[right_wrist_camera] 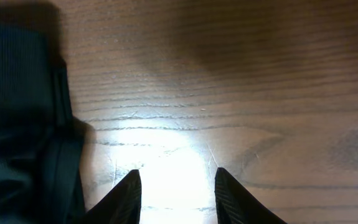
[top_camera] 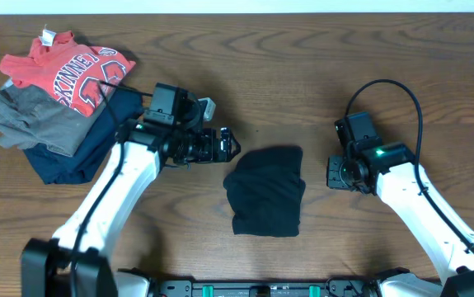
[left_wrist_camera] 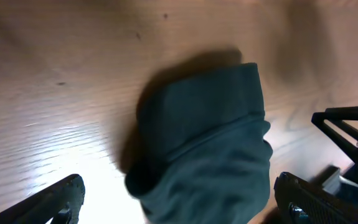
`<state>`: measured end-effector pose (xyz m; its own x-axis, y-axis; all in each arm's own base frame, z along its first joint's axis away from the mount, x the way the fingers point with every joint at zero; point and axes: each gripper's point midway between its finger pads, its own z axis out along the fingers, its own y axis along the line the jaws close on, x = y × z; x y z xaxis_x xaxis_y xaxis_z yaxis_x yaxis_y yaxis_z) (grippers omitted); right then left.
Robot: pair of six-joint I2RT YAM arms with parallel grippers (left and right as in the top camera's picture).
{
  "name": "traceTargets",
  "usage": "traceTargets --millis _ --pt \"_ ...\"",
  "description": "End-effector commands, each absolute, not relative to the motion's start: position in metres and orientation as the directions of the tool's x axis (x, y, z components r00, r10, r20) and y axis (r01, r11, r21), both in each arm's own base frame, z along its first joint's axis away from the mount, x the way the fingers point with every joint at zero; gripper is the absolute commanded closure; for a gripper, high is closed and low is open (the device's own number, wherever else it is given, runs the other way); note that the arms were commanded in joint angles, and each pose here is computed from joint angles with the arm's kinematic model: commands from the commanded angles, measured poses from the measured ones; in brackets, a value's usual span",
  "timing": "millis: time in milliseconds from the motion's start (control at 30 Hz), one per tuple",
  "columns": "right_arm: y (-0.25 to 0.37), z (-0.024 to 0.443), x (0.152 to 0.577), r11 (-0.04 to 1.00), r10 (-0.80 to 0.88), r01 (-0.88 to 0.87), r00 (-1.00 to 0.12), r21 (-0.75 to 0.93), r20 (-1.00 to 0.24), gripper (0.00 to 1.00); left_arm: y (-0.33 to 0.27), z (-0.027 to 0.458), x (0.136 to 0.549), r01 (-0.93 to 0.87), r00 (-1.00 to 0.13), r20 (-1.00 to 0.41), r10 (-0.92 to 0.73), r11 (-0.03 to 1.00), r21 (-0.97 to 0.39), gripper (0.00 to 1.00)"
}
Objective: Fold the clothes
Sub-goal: 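Grasp the folded black shirt with the left gripper and lift it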
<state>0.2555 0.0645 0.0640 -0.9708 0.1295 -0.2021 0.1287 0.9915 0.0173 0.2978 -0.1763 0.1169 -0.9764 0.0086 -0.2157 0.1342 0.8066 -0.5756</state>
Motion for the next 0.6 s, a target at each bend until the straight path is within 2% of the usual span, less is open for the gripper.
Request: traceTargets --millis 0,100,300,533,567 --pt "0.066 0.072 0.259 0.992 0.127 0.122 -0.969 0.037 -0.213 0.63 -0.191 0.086 0.286 0.106 -0.994 -0.098 0.056 0.750 -0.653 0.02" --pt "0.065 0.071 0.254 0.992 0.126 0.122 -0.973 0.029 -0.196 0.63 -0.210 0.073 0.288 0.111 -0.993 -0.064 0.095 0.676 -0.729 0.02" --pt "0.063 0.070 0.250 0.992 0.125 0.123 -0.976 0.020 -0.181 0.63 -0.234 0.035 0.273 0.050 -0.985 0.063 0.160 0.618 -0.785 0.02" --pt "0.063 0.070 0.252 0.992 0.126 0.124 -0.974 0.020 -0.188 0.63 -0.276 0.015 0.247 0.045 -0.957 0.121 0.264 0.545 -0.837 0.01" --pt "0.063 0.070 0.252 0.992 0.125 0.124 -0.974 0.019 -0.188 0.63 -0.282 0.015 0.246 0.055 -0.955 0.112 0.275 0.533 -0.844 0.08"
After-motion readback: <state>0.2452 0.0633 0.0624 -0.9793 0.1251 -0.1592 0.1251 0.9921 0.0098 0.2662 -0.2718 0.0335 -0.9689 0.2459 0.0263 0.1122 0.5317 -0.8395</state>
